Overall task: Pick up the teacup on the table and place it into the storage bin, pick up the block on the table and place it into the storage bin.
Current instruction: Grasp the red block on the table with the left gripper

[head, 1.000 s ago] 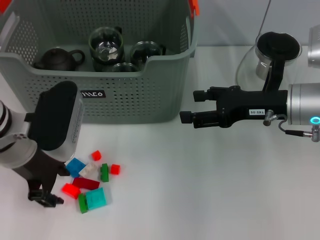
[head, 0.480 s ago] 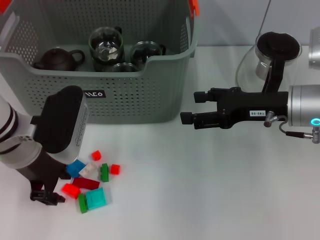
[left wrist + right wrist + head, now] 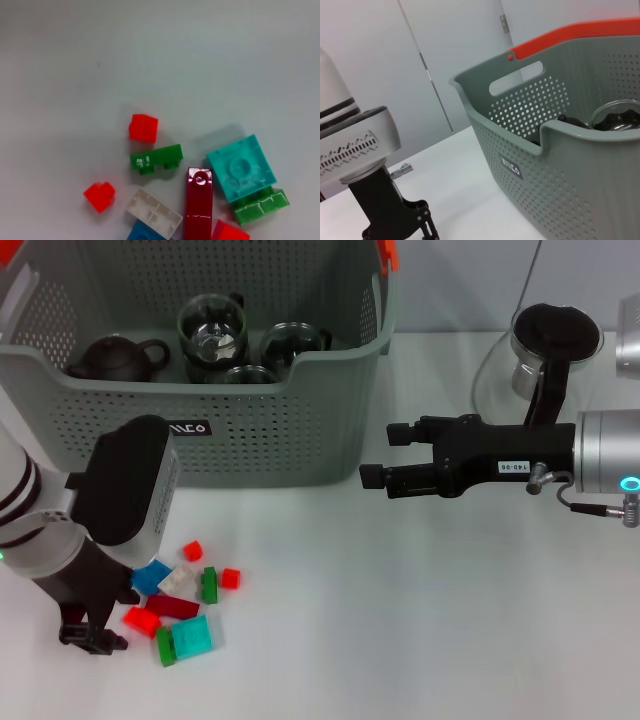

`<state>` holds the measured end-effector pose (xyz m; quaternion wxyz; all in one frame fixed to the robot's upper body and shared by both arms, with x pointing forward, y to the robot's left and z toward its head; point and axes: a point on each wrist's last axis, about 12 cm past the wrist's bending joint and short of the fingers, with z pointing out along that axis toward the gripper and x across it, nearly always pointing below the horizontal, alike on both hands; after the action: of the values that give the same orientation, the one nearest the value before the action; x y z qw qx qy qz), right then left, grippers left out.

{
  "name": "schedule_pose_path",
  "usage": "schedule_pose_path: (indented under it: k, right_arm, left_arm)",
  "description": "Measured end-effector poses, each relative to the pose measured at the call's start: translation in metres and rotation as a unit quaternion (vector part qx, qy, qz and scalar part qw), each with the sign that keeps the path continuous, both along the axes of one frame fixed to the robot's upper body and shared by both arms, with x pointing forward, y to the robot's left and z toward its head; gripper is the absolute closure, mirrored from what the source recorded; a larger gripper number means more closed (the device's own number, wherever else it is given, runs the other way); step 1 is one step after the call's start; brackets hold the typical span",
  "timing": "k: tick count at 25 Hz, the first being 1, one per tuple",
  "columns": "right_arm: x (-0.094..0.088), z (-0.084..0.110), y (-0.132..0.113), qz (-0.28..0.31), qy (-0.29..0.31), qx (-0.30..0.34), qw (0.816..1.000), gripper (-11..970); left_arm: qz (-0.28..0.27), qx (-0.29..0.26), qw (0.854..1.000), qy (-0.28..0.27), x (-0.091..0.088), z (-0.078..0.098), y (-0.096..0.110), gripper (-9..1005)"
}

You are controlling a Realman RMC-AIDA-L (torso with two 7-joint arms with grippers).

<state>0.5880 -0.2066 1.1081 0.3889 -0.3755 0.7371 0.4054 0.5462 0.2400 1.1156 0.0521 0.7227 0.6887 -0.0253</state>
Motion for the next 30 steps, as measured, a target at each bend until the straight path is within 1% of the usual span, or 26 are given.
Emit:
schedule_pose_path:
  k: [30]
  right_arm:
    - [0.001, 0.001, -0.005, -0.009, -0.004, 0.004, 1.000, 45]
  left_arm:
    - [-0.026, 0.004, 1.000, 0.003, 0.002, 0.004, -0.015, 503]
